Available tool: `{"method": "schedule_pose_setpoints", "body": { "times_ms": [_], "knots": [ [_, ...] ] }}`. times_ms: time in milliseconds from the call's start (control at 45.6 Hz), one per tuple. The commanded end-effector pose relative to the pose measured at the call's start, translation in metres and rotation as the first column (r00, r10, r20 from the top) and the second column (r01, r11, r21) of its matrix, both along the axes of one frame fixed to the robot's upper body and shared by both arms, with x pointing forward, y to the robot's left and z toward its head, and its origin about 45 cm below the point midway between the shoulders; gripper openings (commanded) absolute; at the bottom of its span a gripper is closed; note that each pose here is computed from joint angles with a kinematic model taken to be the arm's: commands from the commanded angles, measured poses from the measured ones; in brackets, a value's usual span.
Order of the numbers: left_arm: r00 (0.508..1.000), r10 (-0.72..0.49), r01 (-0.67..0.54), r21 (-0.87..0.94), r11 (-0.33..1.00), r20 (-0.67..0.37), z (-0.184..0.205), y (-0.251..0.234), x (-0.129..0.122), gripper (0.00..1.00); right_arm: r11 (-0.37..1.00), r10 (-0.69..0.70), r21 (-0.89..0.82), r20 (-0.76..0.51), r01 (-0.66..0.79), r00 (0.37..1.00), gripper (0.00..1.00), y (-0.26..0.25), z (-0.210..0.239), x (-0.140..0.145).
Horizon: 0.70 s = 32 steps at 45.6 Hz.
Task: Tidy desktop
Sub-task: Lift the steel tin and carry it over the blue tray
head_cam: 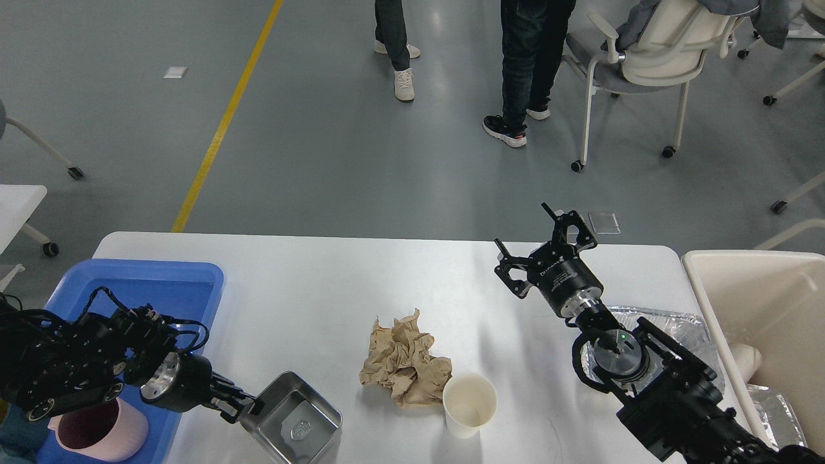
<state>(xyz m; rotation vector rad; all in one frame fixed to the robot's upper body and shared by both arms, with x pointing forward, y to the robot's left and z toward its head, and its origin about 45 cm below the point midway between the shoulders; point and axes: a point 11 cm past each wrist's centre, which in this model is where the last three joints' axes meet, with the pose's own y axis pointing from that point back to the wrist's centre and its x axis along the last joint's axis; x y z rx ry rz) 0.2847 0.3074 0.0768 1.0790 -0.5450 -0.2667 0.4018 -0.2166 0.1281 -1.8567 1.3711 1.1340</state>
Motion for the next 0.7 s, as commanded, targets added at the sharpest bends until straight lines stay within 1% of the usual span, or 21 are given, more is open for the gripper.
{"method": "schedule_pose_setpoints", "body": {
  "times_ms": [0,241,351,482,614,680],
  "knots": [
    [1.000,-0.018,0.018,-0.001,1.000,0.005,0.001,0.002,-0.001,0.00,1.000,0.001,0.001,0.002,-0.001,1.000,1.00,0.001,0.001,0.000],
    [1.000,0.002,-0.002,-0.005,1.000,0.010,0.010,0.018,-0.001,0.00,1.000,0.002,0.001,0.004,-0.002,1.000,1.00,0.002,0.002,0.002],
    [0.999,0.037,-0.037,-0.006,0.999,0.029,0.024,0.034,0.002,0.00,1.000,0.000,-0.001,0.003,0.000,1.000,1.00,0.001,0.002,0.002],
    [0.993,0.067,-0.064,-0.029,0.997,0.093,0.055,0.042,0.018,0.00,1.000,-0.001,-0.002,0.000,0.001,1.000,1.00,0.000,0.001,0.001],
    [0.974,0.148,-0.135,-0.082,0.987,0.174,0.089,0.058,0.034,0.00,1.000,0.001,0.000,0.004,-0.001,1.000,1.00,0.002,0.003,0.002],
    [0.961,0.188,-0.171,-0.099,0.980,0.202,0.101,0.069,0.036,0.01,1.000,0.002,0.000,0.006,-0.002,1.000,1.00,0.002,0.003,0.003]
  ]
}}
